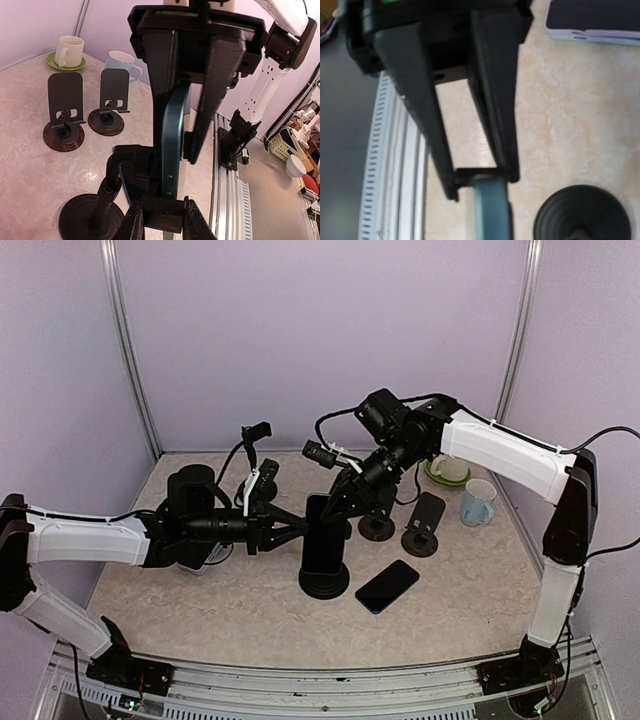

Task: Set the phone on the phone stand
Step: Move the phone stand with the phone to the center of the board.

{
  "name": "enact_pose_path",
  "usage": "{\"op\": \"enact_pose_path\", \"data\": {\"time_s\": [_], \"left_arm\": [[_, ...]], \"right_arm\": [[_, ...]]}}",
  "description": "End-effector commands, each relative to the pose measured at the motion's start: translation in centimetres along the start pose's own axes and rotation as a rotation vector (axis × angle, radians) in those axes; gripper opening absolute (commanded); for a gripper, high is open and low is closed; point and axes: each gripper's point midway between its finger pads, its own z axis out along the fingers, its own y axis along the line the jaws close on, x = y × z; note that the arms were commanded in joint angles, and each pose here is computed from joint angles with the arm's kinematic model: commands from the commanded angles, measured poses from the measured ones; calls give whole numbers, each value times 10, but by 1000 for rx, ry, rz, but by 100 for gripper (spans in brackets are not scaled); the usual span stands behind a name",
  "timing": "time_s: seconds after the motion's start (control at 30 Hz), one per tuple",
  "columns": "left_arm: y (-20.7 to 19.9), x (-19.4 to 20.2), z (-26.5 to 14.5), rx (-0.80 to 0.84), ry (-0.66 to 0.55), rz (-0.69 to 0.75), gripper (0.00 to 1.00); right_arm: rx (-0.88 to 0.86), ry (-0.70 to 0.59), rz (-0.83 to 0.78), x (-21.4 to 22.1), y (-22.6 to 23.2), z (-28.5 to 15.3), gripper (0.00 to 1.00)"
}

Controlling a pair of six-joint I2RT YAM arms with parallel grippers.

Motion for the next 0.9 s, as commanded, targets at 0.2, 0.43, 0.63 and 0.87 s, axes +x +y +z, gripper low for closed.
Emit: {"op": "enact_pose_path", "data": {"time_s": [0.2,0.43,0.63,0.87], "left_arm": [[-6,-10,-2,-18,-24,45,0],[-6,-12,-1,-17,-9,38,0],[-7,-14,0,-9,-20,35,0],[-8,-19,-2,-12,-36,45,0]], "right_arm": [[104,92,73,18,-22,14,0],[216,105,8,16,-30,4,0],[189,98,-15,10,-21,7,4],[125,21,-53,-10,0,-3,60]]}}
